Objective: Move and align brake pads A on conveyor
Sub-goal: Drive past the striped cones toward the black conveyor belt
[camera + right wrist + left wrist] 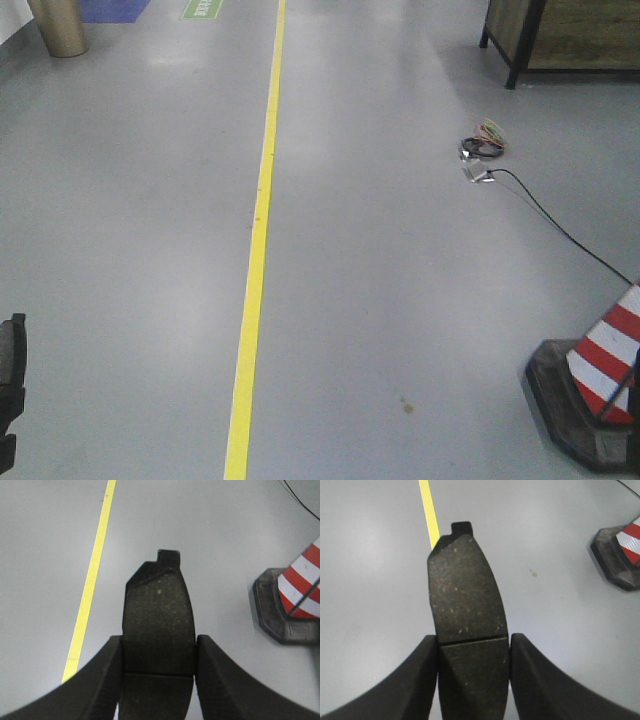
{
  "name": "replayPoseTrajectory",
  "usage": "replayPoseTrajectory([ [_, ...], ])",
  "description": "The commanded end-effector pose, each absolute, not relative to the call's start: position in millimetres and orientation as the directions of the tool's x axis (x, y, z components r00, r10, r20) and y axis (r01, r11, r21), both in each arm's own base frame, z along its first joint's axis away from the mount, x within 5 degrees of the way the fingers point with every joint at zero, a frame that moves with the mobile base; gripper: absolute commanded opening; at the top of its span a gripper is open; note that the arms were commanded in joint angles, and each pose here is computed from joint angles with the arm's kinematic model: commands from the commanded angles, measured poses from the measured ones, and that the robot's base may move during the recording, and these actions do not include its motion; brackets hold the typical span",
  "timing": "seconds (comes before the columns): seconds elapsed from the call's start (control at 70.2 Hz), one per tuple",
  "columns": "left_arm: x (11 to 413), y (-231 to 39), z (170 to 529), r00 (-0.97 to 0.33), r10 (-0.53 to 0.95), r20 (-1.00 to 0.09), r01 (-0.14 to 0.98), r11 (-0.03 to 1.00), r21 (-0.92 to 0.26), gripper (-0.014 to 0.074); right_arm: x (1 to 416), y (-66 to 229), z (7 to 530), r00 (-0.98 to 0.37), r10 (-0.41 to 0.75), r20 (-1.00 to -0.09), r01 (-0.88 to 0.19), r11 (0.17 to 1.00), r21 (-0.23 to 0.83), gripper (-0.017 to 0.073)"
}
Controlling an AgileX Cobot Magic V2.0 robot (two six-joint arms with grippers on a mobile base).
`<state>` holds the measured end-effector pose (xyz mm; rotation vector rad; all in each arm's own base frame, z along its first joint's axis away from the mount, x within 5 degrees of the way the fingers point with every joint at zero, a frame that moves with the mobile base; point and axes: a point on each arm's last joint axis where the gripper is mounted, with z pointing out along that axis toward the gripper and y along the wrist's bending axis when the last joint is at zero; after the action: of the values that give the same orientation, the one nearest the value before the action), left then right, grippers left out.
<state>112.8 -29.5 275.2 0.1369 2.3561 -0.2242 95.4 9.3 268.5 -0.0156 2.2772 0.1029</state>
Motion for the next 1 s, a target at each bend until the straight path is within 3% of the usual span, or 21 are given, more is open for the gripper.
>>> replayPoseTrajectory([
  [0.0, 118.5, -31.3, 288.5, -0.64, 0.003, -0.768, 0.17, 0.976, -0.138, -0.0008, 101.2, 9.0, 283.3, -0.567, 0.027, -0.823, -0.049, 0.997, 0.066, -0.0002],
  [0.983, 118.5, -31.3, 288.5, -0.64, 0.003, -0.768, 0.17, 0.976, -0.138, -0.0008, 101.2, 9.0, 283.3, -0.567, 0.027, -0.823, -0.049, 0.997, 0.066, -0.0002],
])
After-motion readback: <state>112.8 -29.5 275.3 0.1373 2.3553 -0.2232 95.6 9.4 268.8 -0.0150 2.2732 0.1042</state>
